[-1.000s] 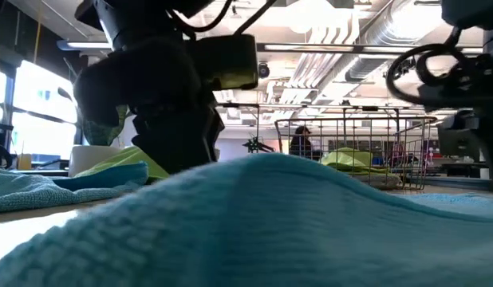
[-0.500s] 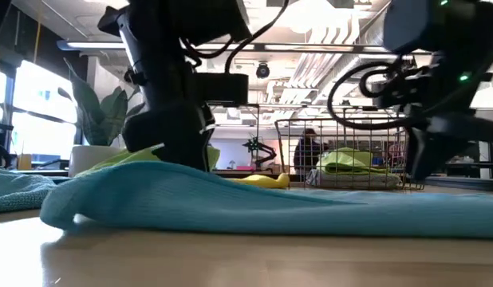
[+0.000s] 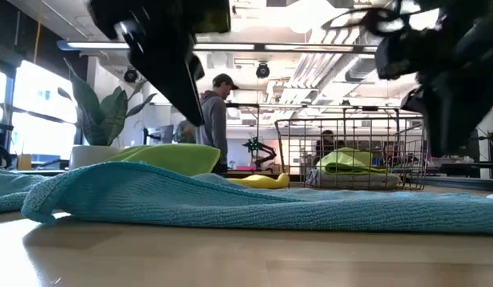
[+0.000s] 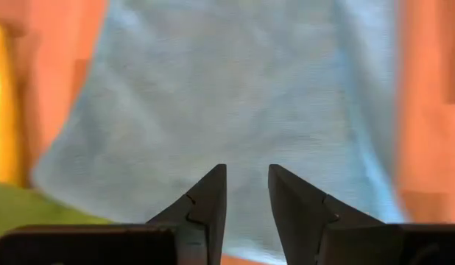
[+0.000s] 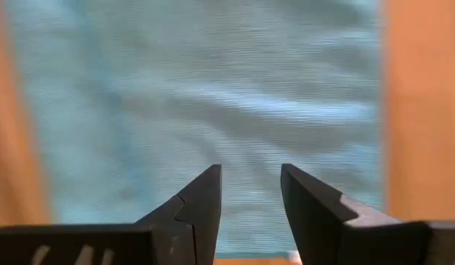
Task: Fold microfiber towels
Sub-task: Fold the right blue microfiber towel
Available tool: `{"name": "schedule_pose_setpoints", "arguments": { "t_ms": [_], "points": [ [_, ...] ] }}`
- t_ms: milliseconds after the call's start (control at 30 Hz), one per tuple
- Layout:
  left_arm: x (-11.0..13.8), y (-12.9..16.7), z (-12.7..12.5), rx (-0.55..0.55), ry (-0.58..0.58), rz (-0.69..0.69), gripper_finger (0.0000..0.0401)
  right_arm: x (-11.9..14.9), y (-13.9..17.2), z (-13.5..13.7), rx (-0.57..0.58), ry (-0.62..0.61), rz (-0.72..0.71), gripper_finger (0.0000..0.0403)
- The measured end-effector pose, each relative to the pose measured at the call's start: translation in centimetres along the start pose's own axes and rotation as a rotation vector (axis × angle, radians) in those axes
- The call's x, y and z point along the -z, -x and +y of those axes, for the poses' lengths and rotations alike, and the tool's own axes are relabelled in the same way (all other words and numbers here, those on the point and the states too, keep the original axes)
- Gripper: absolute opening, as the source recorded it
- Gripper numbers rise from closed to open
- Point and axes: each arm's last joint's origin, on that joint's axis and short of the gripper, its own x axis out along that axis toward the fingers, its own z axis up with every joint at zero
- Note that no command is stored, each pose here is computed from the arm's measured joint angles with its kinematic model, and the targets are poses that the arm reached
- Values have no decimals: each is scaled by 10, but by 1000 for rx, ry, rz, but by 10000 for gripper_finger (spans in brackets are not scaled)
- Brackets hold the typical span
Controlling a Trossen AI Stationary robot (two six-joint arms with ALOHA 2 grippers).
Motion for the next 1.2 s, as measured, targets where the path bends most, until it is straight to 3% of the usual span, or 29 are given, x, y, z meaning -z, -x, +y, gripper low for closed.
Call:
{"name": "schedule_pose_setpoints", "arguments": {
  "t_ms": [233,467,800,1200],
  "points": [
    [17,-3,-40,115,-66,50,94,14,-4,27,-119,13,63,140],
    [22,-14,-63,146,-106,23,101,21,-4,37,-180,-147,126,167],
    [31,-27,-74,197,-130,71,137,26,-8,46,-175,-354,151,170],
    [33,-35,-73,160,-18,98,145,28,-27,59,-171,-313,148,170]
  ]
}}
